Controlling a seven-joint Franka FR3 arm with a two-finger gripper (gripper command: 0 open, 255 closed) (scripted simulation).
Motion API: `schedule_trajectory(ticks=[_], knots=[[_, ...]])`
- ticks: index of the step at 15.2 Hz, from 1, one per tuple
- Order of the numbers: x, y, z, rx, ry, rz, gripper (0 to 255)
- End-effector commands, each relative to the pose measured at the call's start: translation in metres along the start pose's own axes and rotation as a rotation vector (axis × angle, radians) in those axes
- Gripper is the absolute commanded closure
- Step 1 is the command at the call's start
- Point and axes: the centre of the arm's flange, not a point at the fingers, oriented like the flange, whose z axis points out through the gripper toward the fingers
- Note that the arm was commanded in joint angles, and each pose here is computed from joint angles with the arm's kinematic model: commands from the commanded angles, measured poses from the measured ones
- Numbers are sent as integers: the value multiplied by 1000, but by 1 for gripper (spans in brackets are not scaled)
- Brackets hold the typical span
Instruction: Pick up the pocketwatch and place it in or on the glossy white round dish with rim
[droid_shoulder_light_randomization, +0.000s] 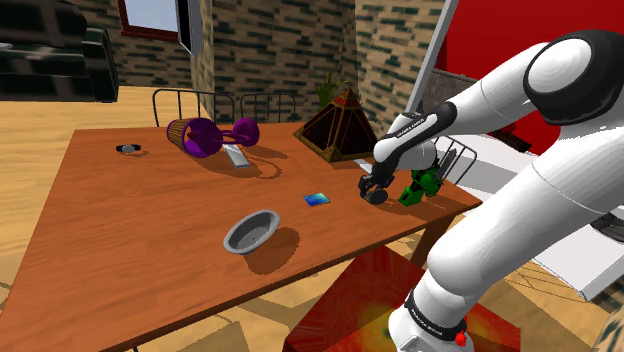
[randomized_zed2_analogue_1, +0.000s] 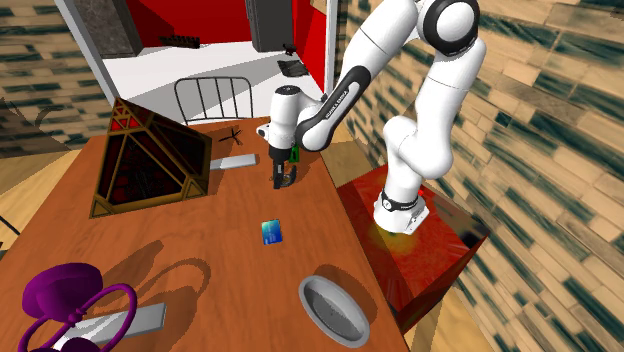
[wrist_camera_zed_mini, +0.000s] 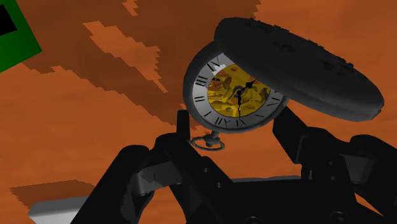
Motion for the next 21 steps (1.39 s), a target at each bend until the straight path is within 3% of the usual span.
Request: schedule_trajectory(ticks=[1, 6, 19, 20, 21], knots=[[-1, 1, 2, -1, -5, 2, 255], [-1, 1, 2, -1, -5, 2, 255], [9, 1, -56, -1, -4, 2, 255], [9, 1, -56, -1, -4, 2, 0], [10, 11, -52, 7, -70, 110, 0]])
